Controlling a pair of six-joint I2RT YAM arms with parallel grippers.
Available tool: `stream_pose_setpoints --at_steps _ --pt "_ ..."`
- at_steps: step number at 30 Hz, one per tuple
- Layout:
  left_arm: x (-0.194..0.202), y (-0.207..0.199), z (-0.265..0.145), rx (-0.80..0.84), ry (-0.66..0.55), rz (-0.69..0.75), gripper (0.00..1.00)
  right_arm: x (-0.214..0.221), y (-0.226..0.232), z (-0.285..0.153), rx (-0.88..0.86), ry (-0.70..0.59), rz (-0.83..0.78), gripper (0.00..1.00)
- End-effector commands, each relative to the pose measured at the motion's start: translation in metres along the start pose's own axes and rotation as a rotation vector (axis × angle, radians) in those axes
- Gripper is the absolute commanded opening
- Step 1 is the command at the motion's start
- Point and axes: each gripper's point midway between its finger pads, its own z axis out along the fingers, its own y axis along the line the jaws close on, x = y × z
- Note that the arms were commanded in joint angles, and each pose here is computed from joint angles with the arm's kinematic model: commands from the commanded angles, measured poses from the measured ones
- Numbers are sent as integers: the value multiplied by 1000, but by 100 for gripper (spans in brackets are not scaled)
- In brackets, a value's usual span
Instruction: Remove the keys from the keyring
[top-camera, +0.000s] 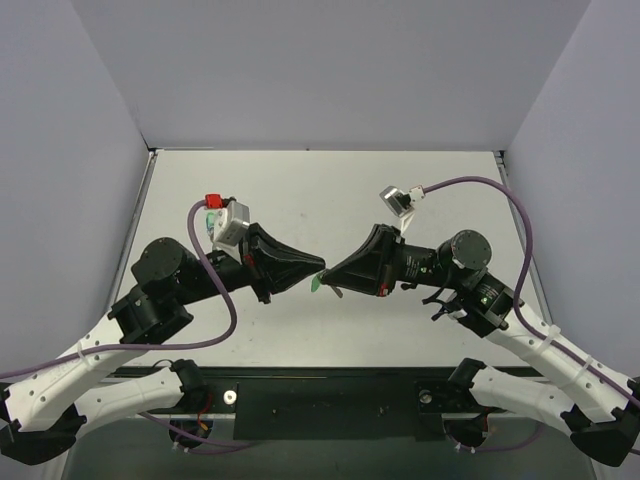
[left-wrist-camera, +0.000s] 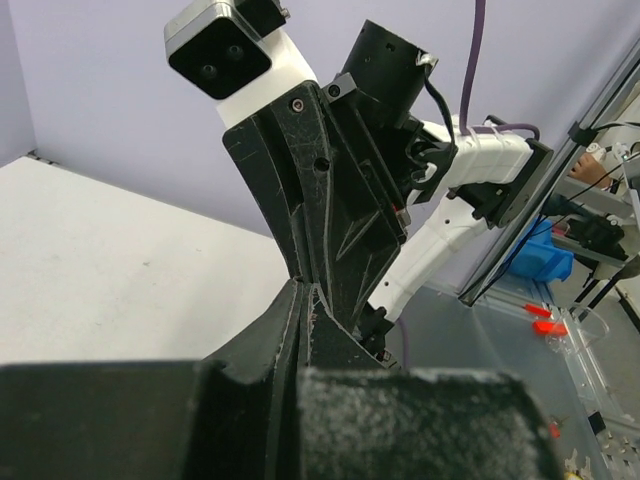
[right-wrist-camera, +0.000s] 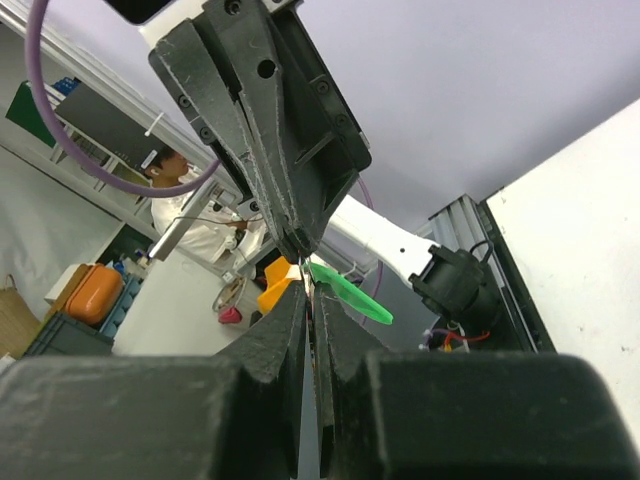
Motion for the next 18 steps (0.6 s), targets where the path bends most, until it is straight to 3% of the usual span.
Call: stream_pose_setpoints --at_steps 1,18 --pt "16 -16 -9 59 98 17 0 -30 10 4 40 -89 1 0" --pt "25 -17 -19 34 150 37 0 -43 -10 6 164 -142 107 0"
